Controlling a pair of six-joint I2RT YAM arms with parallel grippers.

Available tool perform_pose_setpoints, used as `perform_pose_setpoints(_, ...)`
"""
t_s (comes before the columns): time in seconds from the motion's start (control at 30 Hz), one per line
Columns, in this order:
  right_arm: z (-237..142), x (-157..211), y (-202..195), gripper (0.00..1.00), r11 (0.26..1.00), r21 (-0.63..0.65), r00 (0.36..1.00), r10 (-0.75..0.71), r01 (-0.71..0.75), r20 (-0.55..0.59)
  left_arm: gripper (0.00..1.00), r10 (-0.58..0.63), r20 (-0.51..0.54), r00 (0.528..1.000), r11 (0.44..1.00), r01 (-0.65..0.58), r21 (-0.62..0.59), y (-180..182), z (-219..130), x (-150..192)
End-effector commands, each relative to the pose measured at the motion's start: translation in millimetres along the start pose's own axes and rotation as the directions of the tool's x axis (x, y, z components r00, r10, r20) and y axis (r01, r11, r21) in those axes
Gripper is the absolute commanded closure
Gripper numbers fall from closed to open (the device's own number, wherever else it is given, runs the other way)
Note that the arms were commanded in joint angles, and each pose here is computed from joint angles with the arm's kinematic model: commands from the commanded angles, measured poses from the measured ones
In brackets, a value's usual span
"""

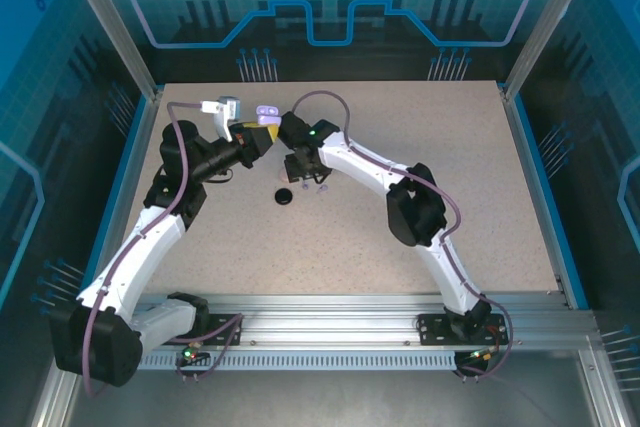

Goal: Insert wireless bluetooth earbuds into charging case

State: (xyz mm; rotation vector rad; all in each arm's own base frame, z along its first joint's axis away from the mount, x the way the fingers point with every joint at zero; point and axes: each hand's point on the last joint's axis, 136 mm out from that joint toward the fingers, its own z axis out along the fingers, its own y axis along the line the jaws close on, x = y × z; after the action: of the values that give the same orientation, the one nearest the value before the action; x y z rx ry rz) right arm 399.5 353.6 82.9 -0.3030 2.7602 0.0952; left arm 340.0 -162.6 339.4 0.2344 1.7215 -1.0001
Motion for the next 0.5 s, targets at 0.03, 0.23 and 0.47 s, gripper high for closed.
perform_pose_setpoints(0.03, 12, 13, -15, 0.44, 0.988, 0.073, 0.989, 0.14, -0.137, -0.041, 1.0, 0.022, 0.002, 1.0, 1.0, -0.022, 0.012, -4, -2, 0)
perform_pose_setpoints(0.23, 10, 22, -36, 0.46, 0.949, 0.174, 0.963, 0.27, -0.264, -0.014, 1.0, 0.02, 0.0, 1.0, 1.0, -0.02, 0.013, -4, -2, 1)
perform_pose_setpoints(0.47, 19, 35, -55, 0.49, 0.905, 0.242, 0.931, 0.365, -0.351, -0.014, 1.0, 0.02, 0.0, 1.0, 1.0, -0.02, 0.014, -4, -2, 1)
